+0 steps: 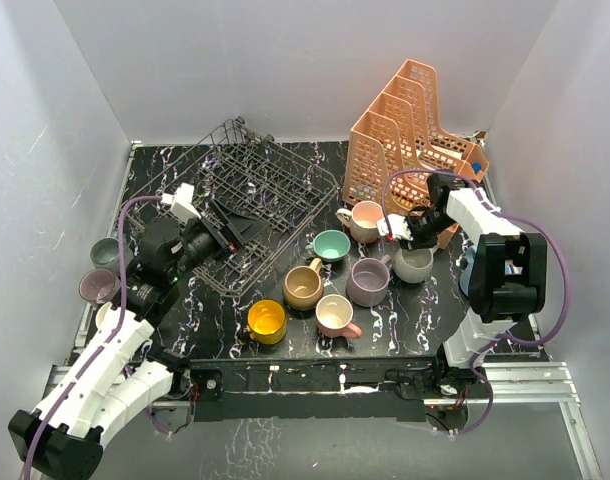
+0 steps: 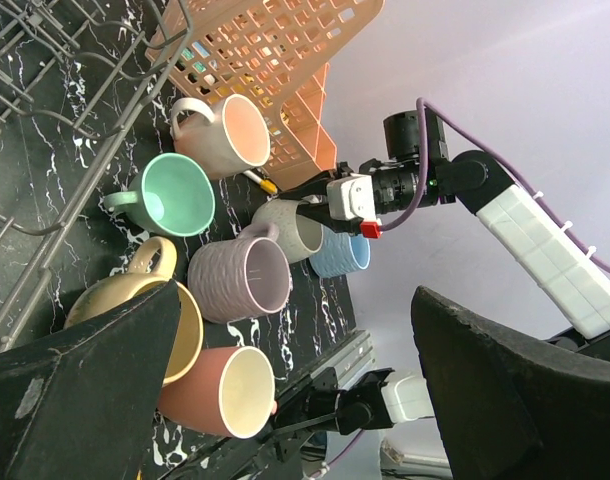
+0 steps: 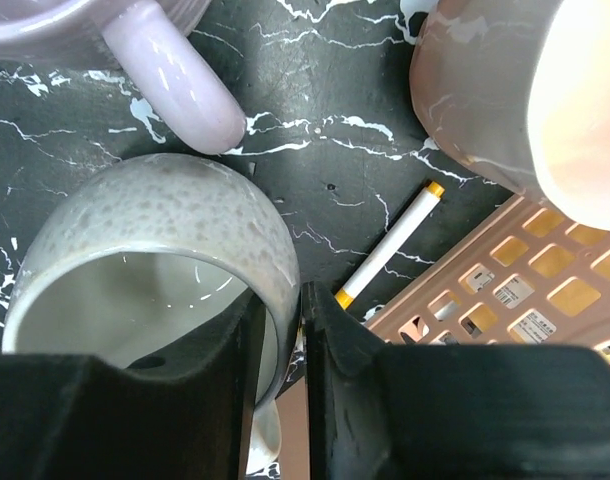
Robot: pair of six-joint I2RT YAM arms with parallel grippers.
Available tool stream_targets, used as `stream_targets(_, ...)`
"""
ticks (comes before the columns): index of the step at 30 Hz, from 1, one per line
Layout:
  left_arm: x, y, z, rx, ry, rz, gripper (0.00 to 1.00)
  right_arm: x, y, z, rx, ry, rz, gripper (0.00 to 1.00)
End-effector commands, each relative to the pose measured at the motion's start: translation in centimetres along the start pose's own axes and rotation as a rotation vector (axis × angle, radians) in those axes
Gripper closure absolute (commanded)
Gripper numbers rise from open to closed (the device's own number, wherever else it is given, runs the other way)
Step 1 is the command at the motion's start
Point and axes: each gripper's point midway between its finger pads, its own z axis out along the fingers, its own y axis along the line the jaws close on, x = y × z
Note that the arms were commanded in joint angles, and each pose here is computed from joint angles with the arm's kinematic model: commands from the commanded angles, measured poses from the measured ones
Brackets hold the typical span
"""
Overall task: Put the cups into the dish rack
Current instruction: Pick up the cup at the center of the board.
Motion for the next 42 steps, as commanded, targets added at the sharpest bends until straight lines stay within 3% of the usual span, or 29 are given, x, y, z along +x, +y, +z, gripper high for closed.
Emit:
stream_targets(1,0.1,-0.2,-0.2,0.014,-0.002,0.011,0.03,0.9,-0.3,0.0,0.023,0.043,-0.003,0.74)
stream_targets(8,0.1,-0.5,-0.2,0.026,0.002,0.012,0.03,0.4,-0.4,-1.1,0.02,0.047,0.002,0.92)
stream_targets(18,0.0,-2.1,-0.4,0.106,0.006,0.017,0.03,-2.4,-1.1,-5.7,0.134,0.009,0.07,0.92)
stream_targets(24,-0.3,-4.5,-0.9,0.239,-0.015,0.036,0.04,-5.7,-3.0,-9.7,0.288,-0.086,0.33,0.92)
stream_targets(31,-0.6,-7.3,-1.6,0.396,-0.029,0.032,0.06,-11.6,-4.9,-13.8,0.357,-0.343,0.612,0.92)
stream_targets(37,-0.6,-8.8,-1.3,0.471,-0.013,0.006,0.05,-17.6,-4.9,-14.8,0.19,-0.699,0.886,0.92)
stream_targets(42,1.1,-10.7,-0.2,0.524,0.029,-0.002,0.03,-20.2,-4.9,-15.5,0.035,-0.877,0.996,0.92)
